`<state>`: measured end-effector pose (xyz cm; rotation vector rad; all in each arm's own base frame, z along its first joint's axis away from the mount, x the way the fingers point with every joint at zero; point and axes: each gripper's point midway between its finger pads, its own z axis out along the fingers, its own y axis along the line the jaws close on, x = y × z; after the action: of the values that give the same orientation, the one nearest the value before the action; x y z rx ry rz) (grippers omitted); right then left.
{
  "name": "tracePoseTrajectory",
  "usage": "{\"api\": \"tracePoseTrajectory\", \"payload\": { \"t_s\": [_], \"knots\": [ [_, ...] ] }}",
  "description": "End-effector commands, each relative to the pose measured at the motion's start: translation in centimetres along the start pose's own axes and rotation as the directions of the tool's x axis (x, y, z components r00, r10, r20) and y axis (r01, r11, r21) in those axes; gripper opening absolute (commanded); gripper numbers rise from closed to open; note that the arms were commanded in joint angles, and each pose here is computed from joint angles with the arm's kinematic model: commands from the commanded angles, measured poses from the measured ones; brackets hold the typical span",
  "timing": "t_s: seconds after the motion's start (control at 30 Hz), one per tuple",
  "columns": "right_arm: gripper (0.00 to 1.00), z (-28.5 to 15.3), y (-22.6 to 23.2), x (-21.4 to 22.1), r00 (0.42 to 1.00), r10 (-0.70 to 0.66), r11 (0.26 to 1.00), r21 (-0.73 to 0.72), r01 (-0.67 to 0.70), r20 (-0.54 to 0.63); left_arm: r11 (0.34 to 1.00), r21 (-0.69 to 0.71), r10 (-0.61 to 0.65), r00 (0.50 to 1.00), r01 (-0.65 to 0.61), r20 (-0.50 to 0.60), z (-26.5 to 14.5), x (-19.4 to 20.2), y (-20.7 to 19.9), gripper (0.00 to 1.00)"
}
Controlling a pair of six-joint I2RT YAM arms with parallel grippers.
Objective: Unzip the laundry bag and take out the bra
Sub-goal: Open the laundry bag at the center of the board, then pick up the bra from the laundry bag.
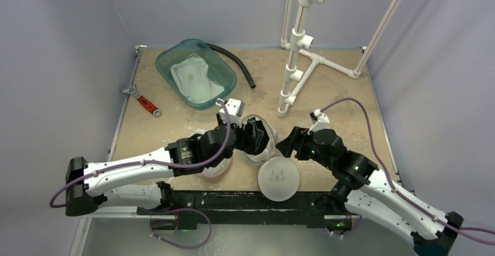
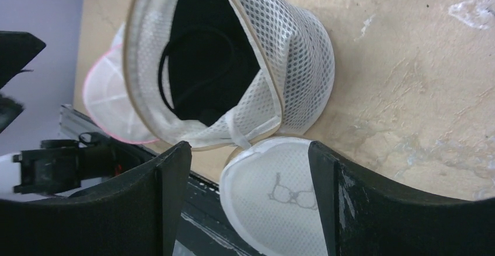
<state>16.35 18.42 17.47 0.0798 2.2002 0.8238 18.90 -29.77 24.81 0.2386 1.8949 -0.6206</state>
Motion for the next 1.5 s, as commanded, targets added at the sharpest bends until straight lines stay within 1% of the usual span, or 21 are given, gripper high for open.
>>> {"api": "tracePoseTrajectory", "payload": {
  "t_s": [0.0, 0.17, 0.3, 0.37, 0.47, 0.63, 0.7, 0.8, 0.87, 0.9, 1.13, 1.3, 1.4, 1.47],
  "knots": [
    [0.76, 2.1, 1.1, -0.3, 0.999, 0.027, 0.998, -0.055, -0.025, 0.034, 0.968, 0.096, -0.217, 0.964, 0.234, -0.154, 1.1, 1.3, -3.4, 0.71],
    [0.75, 4.0, 0.9, 0.3, 0.999, 0.033, 0.998, -0.058, -0.031, 0.032, 0.956, 0.07, -0.268, 0.943, 0.286, -0.199, 3.4, 2.4, -2.9, 0.65],
    [0.74, 5.3, 0.5, 0.9, 0.999, 0.023, 0.999, -0.043, -0.022, 0.022, 0.963, -0.019, -0.266, 0.937, 0.269, -0.225, 4.5, 3.7, -1.2, 0.64],
    [0.72, 6.1, 0.1, 1.1, 1.0, 0.02, 0.999, -0.025, -0.019, 0.017, 0.966, -0.074, -0.259, 0.939, 0.249, -0.226, 4.7, 4.3, 0.0, 0.64],
    [0.64, 7.0, -1.1, 1.8, 1.0, 0.011, 0.999, 0.041, -0.011, -0.008, 0.963, -0.119, -0.262, 0.94, 0.241, -0.218, 4.9, 4.5, 1.1, 0.64],
    [0.48, 8.0, -2.2, 3.1, 0.999, -0.01, 0.997, 0.074, 0.013, -0.045, 0.966, -0.124, -0.25, 0.934, 0.225, -0.254, 5.6, 5.4, 1.4, 0.64],
    [0.39, 8.2, -2.3, 3.3, 0.999, -0.012, 0.997, 0.073, 0.016, -0.053, 0.967, -0.117, -0.251, 0.931, 0.227, -0.266, 5.9, 5.7, 1.5, 0.65],
    [0.2, 8.2, -2.1, 3.2, 0.999, -0.017, 0.998, 0.066, 0.02, -0.051, 0.966, -0.134, -0.253, 0.924, 0.224, -0.286, 6.5, 6.4, 2.1, 0.64],
    [0.04, 7.8, -1.9, 2.9, 0.999, -0.023, 0.998, 0.063, 0.026, -0.044, 0.963, -0.16, -0.257, 0.922, 0.218, -0.289, 6.8, 6.7, 2.9, 0.64],
    [0.0, 7.6, -1.8, 2.6, 0.999, -0.027, 0.998, 0.062, 0.029, -0.039, 0.961, -0.17, -0.259, 0.922, 0.217, -0.288, 6.8, 6.7, 3.1, 0.64],
    [0.0, 5.8, -1.7, 1.3, 0.998, -0.061, 0.996, 0.071, 0.061, -0.011, 0.955, -0.205, -0.265, 0.923, 0.213, -0.279, 6.8, 6.8, 4.3, 0.69],
    [0.0, 5.5, -1.5, 1.2, 0.998, -0.067, 0.996, 0.061, 0.067, -0.011, 0.958, -0.205, -0.259, 0.917, 0.202, -0.305, 7.5, 7.6, 4.4, 0.7],
    [0.0, 5.6, -1.4, 1.2, 0.998, -0.064, 0.996, 0.059, 0.064, -0.009, 0.962, -0.191, -0.253, 0.903, 0.196, -0.348, 8.2, 8.9, 4.0, 0.67],
    [0.0, 5.6, -1.3, 1.1, 0.998, -0.062, 0.996, 0.057, 0.063, -0.006, 0.964, -0.173, -0.252, 0.894, 0.2, -0.37, 8.5, 9.7, 3.7, 0.59]
  ]
}}
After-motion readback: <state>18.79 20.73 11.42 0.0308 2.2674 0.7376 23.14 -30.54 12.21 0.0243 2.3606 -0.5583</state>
